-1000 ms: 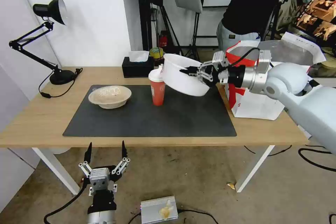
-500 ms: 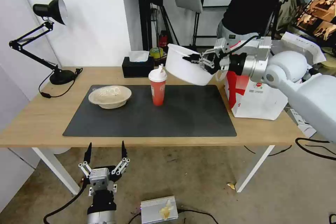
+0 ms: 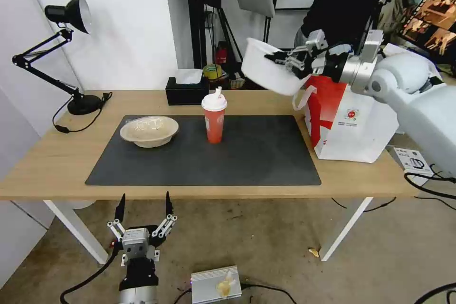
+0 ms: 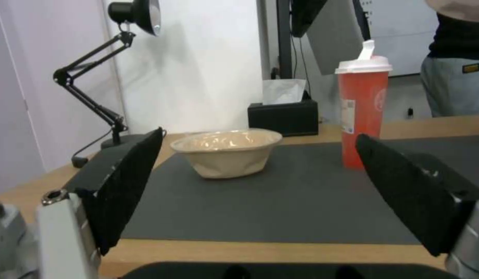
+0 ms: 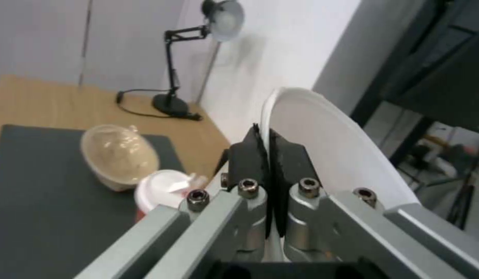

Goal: Pick up the trash from the table and place it into the takeout bag.

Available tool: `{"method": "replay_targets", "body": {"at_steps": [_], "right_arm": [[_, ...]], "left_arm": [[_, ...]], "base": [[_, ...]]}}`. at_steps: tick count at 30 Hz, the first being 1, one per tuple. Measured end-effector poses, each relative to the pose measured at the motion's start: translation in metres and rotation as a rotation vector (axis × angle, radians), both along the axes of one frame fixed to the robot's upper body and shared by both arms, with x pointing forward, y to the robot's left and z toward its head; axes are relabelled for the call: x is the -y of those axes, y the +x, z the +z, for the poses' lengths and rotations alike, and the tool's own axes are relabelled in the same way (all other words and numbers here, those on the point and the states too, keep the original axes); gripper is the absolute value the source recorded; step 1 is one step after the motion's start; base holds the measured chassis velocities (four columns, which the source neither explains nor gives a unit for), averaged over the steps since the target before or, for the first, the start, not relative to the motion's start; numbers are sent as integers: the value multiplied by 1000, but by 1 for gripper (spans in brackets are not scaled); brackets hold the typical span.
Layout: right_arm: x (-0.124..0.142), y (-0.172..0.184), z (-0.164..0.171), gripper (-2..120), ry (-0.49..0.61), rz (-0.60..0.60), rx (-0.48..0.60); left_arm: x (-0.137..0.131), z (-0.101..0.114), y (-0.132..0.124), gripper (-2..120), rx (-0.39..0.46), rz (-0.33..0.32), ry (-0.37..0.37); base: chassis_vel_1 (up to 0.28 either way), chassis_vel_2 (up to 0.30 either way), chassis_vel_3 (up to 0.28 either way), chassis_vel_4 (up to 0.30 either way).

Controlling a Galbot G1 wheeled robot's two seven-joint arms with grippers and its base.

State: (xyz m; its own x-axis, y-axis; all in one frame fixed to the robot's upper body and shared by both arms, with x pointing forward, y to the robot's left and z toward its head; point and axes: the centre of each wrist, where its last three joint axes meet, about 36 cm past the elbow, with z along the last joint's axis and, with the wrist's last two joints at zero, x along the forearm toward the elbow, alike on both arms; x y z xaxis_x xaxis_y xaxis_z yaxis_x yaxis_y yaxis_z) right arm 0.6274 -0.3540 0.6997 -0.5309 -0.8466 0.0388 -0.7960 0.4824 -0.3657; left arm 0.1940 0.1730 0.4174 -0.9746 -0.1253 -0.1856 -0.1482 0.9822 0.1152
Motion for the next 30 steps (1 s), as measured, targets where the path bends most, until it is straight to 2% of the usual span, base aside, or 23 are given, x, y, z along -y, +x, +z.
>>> {"method": "replay_targets", "body": {"at_steps": [24, 30], "right_arm": [[75, 5, 26, 0, 16, -184, 68], [87, 5, 33, 0, 33, -214, 80]], "left_arm": [[-3, 3, 0, 100, 6, -10, 7], [-3, 3, 0, 100, 6, -12, 9]], "base": [[0, 0, 0, 0], [0, 0, 0, 0]]}}
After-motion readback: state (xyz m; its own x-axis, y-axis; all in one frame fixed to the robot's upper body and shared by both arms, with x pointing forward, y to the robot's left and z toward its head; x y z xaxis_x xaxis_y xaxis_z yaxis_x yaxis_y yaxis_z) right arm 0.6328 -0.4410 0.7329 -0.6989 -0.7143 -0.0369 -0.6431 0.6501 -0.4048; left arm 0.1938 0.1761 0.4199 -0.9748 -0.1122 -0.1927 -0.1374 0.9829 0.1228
